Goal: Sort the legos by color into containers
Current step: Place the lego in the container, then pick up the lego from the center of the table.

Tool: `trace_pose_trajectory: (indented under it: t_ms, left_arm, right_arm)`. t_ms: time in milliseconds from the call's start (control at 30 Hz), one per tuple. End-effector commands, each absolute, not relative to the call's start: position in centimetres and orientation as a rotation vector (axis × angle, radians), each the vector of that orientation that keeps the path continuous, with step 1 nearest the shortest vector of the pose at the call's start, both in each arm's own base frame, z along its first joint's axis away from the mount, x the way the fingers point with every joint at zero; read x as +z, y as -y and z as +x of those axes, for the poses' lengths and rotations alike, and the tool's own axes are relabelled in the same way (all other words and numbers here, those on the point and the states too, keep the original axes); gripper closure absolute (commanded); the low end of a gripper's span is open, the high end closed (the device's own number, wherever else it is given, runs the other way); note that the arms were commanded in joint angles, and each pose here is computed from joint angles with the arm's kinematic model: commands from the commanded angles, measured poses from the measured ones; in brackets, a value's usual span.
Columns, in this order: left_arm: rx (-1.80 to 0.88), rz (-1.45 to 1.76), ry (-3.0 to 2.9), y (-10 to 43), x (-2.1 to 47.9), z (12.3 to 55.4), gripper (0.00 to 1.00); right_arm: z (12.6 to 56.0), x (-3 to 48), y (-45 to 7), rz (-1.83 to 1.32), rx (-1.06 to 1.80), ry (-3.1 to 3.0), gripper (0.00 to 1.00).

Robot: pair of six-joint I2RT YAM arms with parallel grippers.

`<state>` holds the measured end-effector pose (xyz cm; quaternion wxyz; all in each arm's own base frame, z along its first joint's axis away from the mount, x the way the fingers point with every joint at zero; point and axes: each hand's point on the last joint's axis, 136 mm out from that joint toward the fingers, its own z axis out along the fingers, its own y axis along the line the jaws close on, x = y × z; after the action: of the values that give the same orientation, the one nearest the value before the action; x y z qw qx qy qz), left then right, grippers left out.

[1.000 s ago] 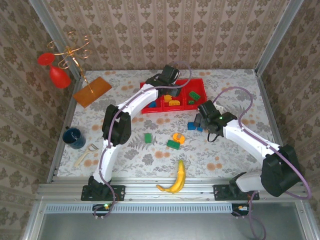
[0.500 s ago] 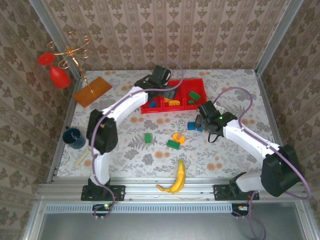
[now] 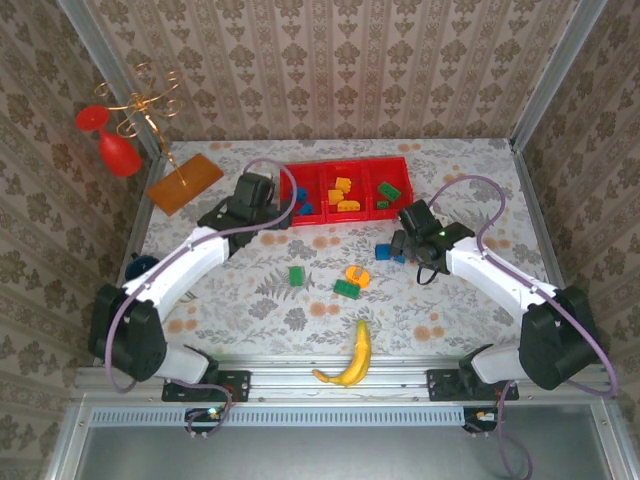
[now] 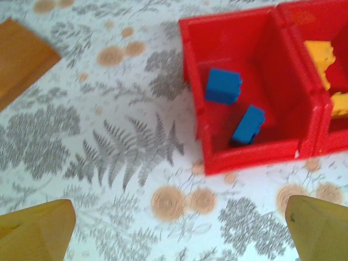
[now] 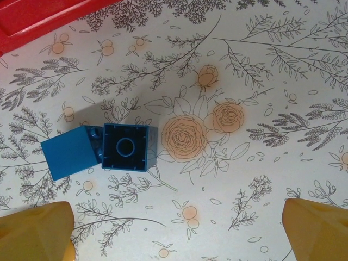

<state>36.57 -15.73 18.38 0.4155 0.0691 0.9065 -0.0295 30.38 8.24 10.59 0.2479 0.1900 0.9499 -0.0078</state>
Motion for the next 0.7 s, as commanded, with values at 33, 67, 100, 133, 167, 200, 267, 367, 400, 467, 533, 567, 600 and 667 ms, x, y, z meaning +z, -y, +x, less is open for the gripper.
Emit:
trace_pose_trajectory:
  t_ms: [33, 67, 100, 133, 167, 200, 267, 367, 400, 467, 533, 567, 600, 667]
  left_arm:
    - [-0.099, 0.029, -2.185, 13.5, 19.9, 35.4, 0.0]
    - [-0.1, 0.017, -2.184, 13.1, 19.6, 34.9, 0.0]
    - [-0.101, 0.003, -2.181, 12.6, 19.4, 34.4, 0.0]
    - [-0.1, -0.011, -2.178, 12.3, 19.2, 34.0, 0.0]
    - [-0.103, -0.026, -2.175, 11.9, 19.0, 33.5, 0.0]
    - [-0.106, -0.036, -2.17, 11.6, 18.8, 33.1, 0.0]
    - [-0.108, -0.052, -2.161, 11.1, 18.6, 32.6, 0.0]
    - [-0.102, -0.075, -2.159, 10.3, 18.0, 31.7, 0.0]
    - [-0.102, -0.079, -2.158, 10.1, 17.9, 31.6, 0.0]
    - [-0.101, -0.085, -2.16, 9.8, 17.6, 31.3, 0.0]
    - [-0.099, -0.092, -2.166, 9.6, 17.4, 31.0, 0.0]
    - [-0.097, -0.094, -2.17, 9.5, 17.2, 30.9, 0.0]
    - [-0.095, -0.098, -2.174, 9.4, 17.0, 30.7, 0.0]
    - [-0.094, -0.106, -2.182, 9.2, 16.7, 30.6, 0.0]
  right_arm:
    - [31.3, 10.4, -9.0, 0.504, 0.015, -2.607, 0.03]
    - [31.3, 10.3, -9.1, 0.497, 0.022, -2.612, 0.03]
    - [31.4, 10.2, -9.2, 0.496, 0.028, -2.614, 0.04]
    - [31.5, 10.1, -9.3, 0.49, 0.032, -2.617, 0.04]
    - [31.6, 10.0, -9.4, 0.483, 0.036, -2.621, 0.05]
    - [31.7, 9.9, -9.6, 0.477, 0.041, -2.627, 0.06]
    - [32.0, 9.6, -9.8, 0.466, 0.046, -2.638, 0.08]
    - [32.3, 9.0, -10.0, 0.456, 0.04, -2.656, 0.11]
    - [32.4, 8.8, -10.1, 0.452, 0.04, -2.661, 0.12]
    - [32.8, 8.6, -10.2, 0.448, 0.047, -2.665, 0.14]
    - [33.2, 8.3, -10.4, 0.446, 0.063, -2.672, 0.17]
    - [33.4, 8.1, -10.5, 0.445, 0.067, -2.676, 0.19]
    - [33.6, 7.9, -10.5, 0.446, 0.067, -2.679, 0.2]
    - [34.0, 7.6, -10.5, 0.449, 0.061, -2.686, 0.24]
